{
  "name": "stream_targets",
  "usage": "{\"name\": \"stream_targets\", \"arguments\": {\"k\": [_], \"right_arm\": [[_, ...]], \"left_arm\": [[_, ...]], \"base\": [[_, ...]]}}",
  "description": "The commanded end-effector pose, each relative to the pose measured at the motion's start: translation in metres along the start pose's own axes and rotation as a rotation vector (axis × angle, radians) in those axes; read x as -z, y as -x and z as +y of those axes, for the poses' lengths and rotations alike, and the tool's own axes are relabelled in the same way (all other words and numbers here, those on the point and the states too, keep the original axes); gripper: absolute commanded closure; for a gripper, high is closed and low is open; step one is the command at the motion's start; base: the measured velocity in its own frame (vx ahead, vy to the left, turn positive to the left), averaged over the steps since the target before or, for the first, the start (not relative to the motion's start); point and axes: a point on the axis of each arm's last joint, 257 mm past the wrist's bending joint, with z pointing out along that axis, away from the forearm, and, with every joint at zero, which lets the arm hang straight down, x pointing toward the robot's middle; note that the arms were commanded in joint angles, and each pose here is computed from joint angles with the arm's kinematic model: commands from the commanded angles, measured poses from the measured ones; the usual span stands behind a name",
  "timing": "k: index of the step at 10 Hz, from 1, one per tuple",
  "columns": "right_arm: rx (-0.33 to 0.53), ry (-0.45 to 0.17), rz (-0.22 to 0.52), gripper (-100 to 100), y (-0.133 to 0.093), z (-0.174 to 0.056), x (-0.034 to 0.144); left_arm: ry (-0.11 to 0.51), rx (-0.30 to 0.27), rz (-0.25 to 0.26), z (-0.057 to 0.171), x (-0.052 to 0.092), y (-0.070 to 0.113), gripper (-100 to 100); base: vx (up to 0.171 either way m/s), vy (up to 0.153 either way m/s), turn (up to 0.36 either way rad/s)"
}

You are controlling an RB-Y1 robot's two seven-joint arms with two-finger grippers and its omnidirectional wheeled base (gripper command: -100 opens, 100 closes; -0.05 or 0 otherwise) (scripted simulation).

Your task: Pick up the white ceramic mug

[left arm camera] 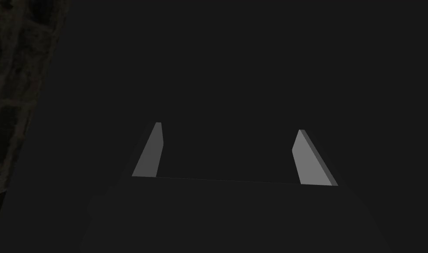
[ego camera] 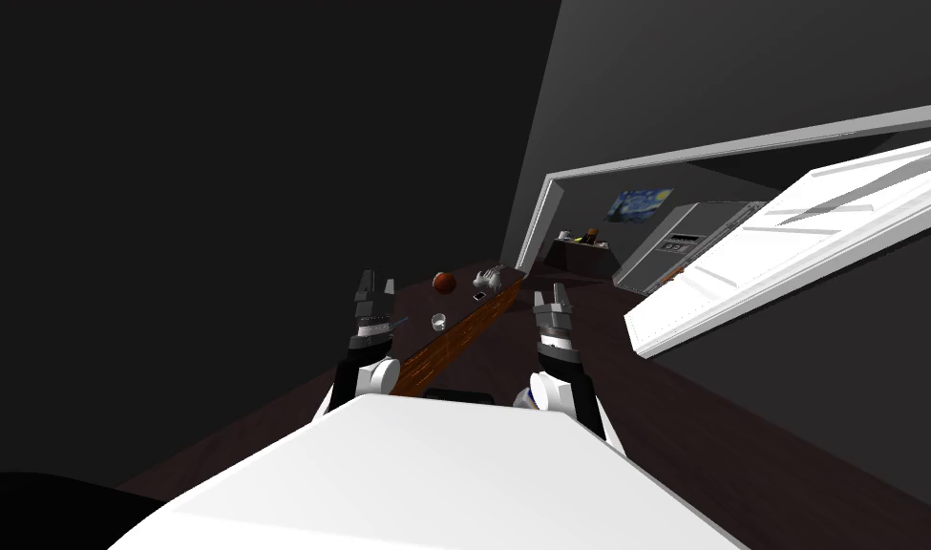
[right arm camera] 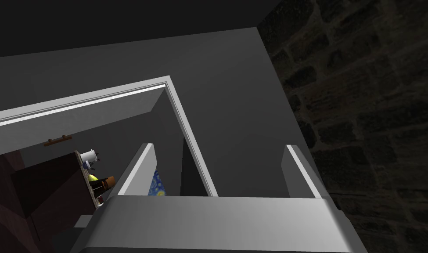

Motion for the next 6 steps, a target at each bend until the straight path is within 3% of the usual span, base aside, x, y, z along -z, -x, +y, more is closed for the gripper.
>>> {"name": "stream_targets", "arguments": {"k": [1,6], "right_arm": [[0.000,0.000,0.000,0,0.000,0.000,0.000],[0.000,0.000,0.000,0,0.000,0.000,0.000]], "left_arm": [[0.027,-0.032,0.034,0.013,0.006,0.000,-100],[0.132,-0.131,0.114,0.068,0.029,0.010,-100]], "base": [[-0.011,-0.029,0.009],[0.003,-0.061,0.011]]}}
